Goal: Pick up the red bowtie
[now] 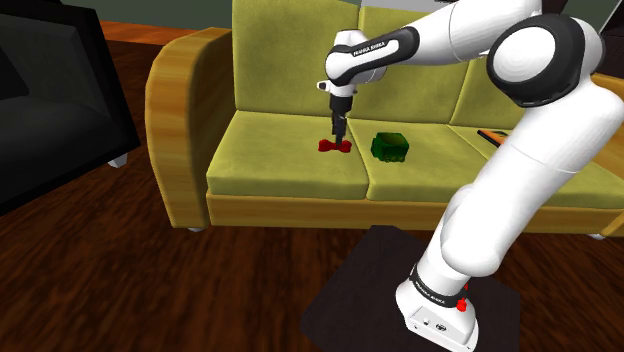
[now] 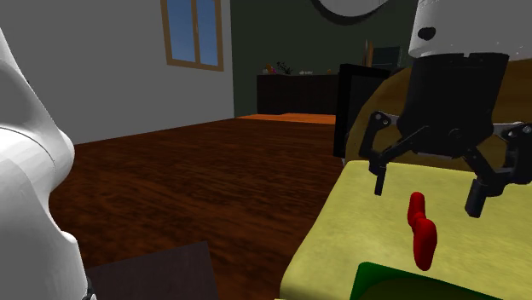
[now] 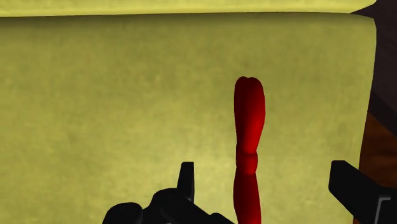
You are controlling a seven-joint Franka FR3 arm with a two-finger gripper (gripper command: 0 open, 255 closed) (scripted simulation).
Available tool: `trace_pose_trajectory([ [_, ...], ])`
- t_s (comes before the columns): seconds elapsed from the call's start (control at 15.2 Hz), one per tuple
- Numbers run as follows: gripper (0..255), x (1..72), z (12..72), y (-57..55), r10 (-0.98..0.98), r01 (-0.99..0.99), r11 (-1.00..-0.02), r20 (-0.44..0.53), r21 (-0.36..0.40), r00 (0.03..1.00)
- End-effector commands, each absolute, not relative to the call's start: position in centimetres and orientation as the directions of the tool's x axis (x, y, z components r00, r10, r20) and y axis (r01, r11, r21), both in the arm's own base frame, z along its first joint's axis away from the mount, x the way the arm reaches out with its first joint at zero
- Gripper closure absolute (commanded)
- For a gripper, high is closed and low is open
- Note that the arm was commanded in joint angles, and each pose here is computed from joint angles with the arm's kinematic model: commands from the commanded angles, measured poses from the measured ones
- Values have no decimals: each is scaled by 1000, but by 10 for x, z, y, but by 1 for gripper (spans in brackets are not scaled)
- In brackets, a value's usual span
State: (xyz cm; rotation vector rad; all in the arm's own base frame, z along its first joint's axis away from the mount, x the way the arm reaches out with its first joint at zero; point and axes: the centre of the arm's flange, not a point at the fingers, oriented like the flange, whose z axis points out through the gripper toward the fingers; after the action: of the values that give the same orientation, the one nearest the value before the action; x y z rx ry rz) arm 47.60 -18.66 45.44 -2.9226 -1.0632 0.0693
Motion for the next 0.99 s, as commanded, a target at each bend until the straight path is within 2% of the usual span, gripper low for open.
trace_pose_trajectory([
  [0.0, 0, 478, 444, -188, 648, 647, -761, -30, -43, 761],
  [0.4, 0, 478, 420, -188, 648, 647, -761, -30, -43, 761],
  [0.46, 255, 479, 419, -188, 648, 647, -761, -30, -43, 761],
  [0.92, 255, 479, 419, -188, 648, 647, -761, -30, -43, 761],
])
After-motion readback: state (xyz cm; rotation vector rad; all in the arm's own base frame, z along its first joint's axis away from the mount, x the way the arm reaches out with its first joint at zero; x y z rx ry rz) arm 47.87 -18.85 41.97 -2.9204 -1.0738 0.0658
